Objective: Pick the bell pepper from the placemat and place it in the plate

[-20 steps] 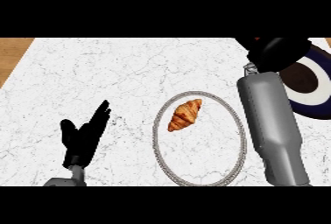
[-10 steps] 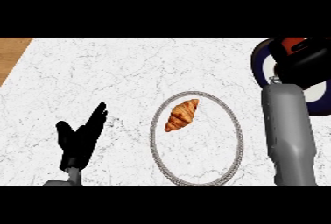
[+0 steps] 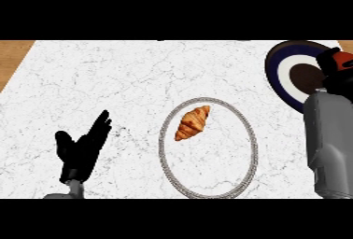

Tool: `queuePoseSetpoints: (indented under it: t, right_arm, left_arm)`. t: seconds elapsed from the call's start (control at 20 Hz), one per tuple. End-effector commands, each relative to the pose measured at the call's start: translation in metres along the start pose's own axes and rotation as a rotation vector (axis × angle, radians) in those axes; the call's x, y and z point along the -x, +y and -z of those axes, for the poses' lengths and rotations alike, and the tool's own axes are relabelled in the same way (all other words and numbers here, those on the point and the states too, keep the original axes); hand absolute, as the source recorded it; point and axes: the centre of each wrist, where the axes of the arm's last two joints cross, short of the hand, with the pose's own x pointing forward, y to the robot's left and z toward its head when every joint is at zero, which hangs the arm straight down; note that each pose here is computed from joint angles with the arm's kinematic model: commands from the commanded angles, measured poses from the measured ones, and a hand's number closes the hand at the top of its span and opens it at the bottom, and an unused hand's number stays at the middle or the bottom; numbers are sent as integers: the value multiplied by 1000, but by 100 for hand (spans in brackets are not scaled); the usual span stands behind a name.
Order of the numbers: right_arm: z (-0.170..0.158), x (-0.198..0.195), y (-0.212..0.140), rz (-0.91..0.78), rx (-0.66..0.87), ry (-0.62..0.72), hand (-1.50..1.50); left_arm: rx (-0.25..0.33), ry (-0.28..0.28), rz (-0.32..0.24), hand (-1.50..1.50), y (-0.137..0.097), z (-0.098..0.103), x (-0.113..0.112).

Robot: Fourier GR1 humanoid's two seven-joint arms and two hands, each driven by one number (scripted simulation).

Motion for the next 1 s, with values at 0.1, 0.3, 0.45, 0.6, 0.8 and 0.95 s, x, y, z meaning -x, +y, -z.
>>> queuePoseSetpoints:
  t: [0.1,0.3,0.45,0.6,0.8,0.95]
  right_arm:
    - [25,20,17,92,68,85,150]
    - [17,42,28,-191,-195,287,-150]
    - [1,48,30,-146,-252,302,-150]
    - [9,55,30,-85,-227,234,-150]
    - [10,16,26,84,-190,185,-150]
    - [12,11,21,205,-78,161,-150]
  left_arm:
    - [11,47,-16,0,-1,-1,31]
    - [-8,48,-2,0,-5,3,11]
    - [-1,46,-2,0,-2,-1,9]
    - [-2,60,-11,0,1,0,10]
    - [5,45,-21,0,-5,2,19]
    - [7,59,-8,0,-11,3,17]
